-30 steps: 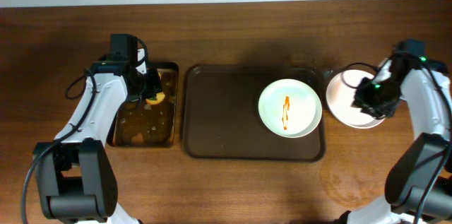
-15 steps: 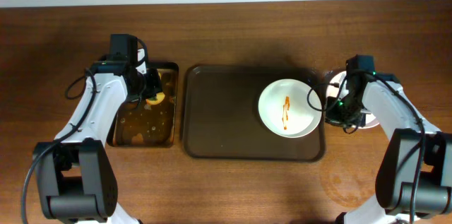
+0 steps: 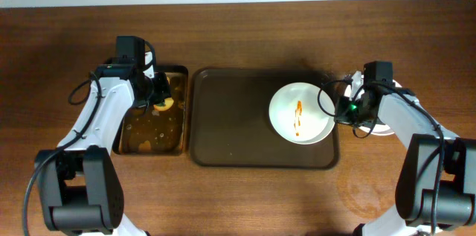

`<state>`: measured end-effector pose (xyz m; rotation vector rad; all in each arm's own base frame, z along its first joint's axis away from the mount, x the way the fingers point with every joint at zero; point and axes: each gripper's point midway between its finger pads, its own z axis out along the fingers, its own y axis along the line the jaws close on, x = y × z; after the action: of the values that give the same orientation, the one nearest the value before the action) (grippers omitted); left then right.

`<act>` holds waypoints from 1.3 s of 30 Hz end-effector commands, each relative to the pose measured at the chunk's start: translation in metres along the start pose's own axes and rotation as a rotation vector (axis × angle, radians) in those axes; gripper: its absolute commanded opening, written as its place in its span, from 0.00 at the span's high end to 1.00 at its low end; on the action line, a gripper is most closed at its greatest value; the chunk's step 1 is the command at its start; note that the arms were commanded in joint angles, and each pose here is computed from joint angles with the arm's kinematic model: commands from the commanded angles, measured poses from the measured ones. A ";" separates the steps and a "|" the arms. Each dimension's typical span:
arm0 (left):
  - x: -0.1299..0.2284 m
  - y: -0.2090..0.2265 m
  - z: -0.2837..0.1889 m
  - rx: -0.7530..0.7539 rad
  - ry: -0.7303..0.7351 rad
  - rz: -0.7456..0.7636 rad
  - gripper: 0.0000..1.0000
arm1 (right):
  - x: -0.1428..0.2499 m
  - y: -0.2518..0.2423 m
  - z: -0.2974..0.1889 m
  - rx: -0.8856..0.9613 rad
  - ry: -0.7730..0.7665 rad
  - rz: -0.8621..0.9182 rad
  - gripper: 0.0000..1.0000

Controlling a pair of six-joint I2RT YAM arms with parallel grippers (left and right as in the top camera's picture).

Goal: Clean dirty plates on tray and stack at the side
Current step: 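Grip the last plate rim with right gripper and pull it right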

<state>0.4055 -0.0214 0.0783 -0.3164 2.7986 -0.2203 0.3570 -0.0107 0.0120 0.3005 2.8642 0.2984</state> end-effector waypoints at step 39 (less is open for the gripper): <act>0.001 -0.002 -0.006 0.004 -0.010 0.024 1.00 | 0.055 0.054 -0.006 0.015 0.219 0.128 0.70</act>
<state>0.4054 -0.0219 0.0783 -0.3149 2.7993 -0.2205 0.3191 0.0592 0.0305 0.3381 3.0494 0.4694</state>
